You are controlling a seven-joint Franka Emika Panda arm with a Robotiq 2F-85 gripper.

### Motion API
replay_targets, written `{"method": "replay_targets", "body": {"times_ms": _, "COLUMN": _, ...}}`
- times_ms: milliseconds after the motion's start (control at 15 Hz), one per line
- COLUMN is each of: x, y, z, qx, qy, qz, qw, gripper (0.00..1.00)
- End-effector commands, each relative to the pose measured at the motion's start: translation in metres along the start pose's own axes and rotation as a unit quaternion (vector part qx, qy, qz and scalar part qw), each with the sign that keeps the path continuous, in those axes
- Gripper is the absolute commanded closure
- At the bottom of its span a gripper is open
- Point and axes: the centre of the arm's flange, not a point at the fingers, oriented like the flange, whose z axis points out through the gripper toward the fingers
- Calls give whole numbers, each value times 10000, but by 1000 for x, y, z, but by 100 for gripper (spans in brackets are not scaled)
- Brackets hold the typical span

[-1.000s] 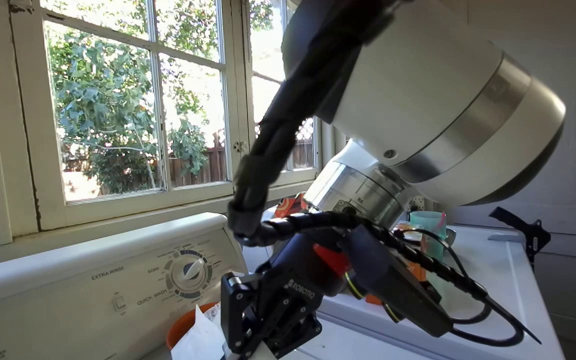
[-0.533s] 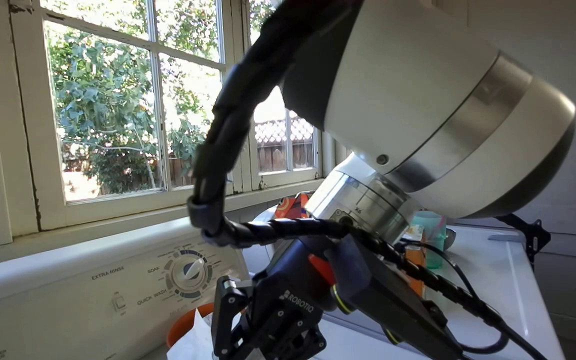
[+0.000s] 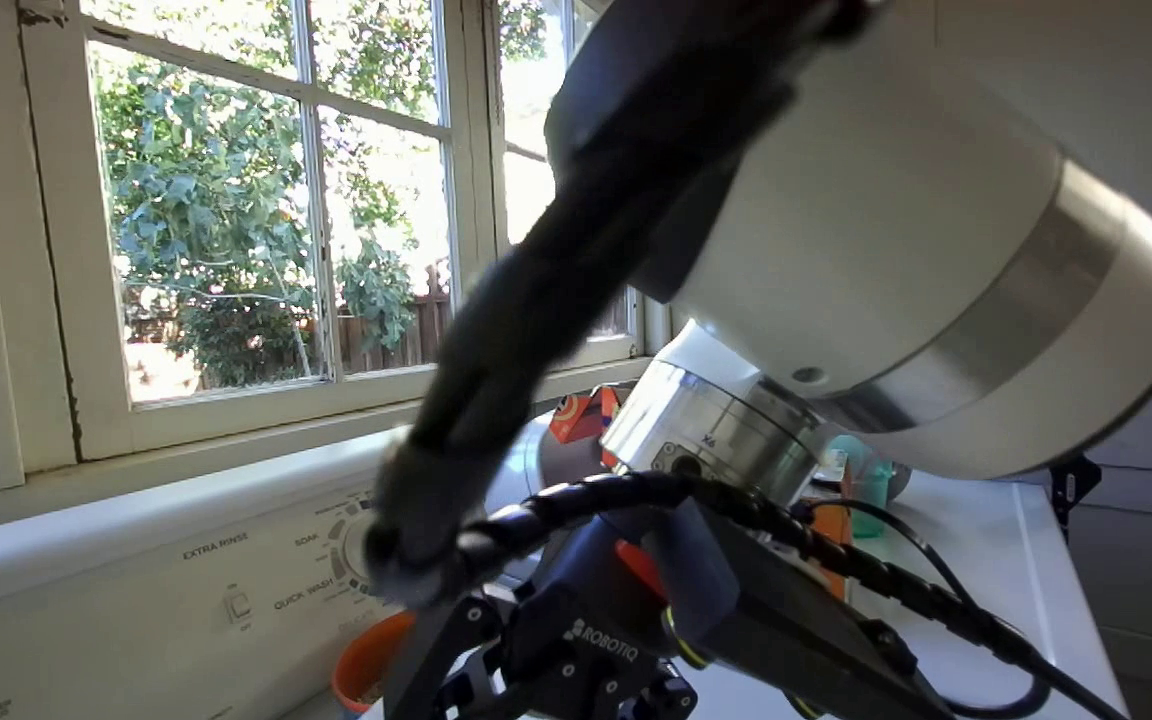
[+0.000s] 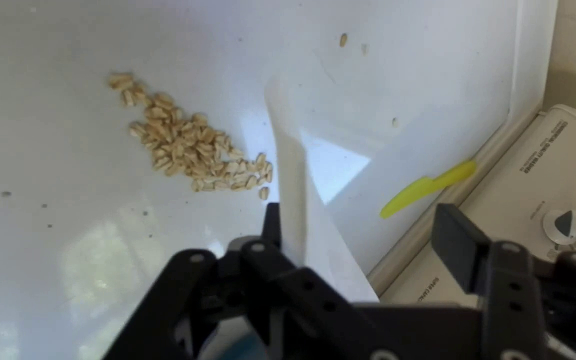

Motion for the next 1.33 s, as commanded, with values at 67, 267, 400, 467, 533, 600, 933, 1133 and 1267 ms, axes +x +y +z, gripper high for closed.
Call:
{"method": "replay_targets", "body": {"times_ms": 67, "x": -4, "y": -26, "z": 14, "qx": -886, "qy": -311, "qz": -413, "qw": 9947, "gripper": 0}}
{"method": "replay_targets", "body": {"times_ms": 267, "x": -9, "y": -28, "z": 27, "qx": -1603, "qy": -368, "qz": -892, "qw": 9823, "gripper": 0}}
{"method": "replay_targets", "body": {"times_ms": 400, "x": -9, "y": -27, "z": 32, "qx": -2099, "qy": -290, "qz": -1153, "qw": 9705, "gripper": 0}}
{"method": "replay_targets", "body": {"times_ms": 467, "x": -8, "y": -27, "z": 32, "qx": -2353, "qy": -248, "qz": -1280, "qw": 9631, "gripper": 0}}
{"method": "replay_targets", "body": {"times_ms": 533, "x": -5, "y": -28, "z": 30, "qx": -2608, "qy": -217, "qz": -1377, "qw": 9553, "gripper": 0}}
{"method": "replay_targets", "body": {"times_ms": 600, "x": -3, "y": -28, "z": 30, "qx": -2866, "qy": -210, "qz": -1453, "qw": 9467, "gripper": 0}}
{"method": "replay_targets", "body": {"times_ms": 933, "x": 9, "y": -55, "z": 26, "qx": -3201, "qy": -418, "qz": -1687, "qw": 9313, "gripper": 0}}
{"method": "replay_targets", "body": {"times_ms": 1133, "x": 13, "y": -78, "z": 25, "qx": -2550, "qy": -397, "qz": -1512, "qw": 9542, "gripper": 0}}
{"method": "replay_targets", "body": {"times_ms": 1267, "x": 17, "y": -89, "z": 19, "qx": -2334, "qy": -348, "qz": -1375, "qw": 9620, "gripper": 0}}
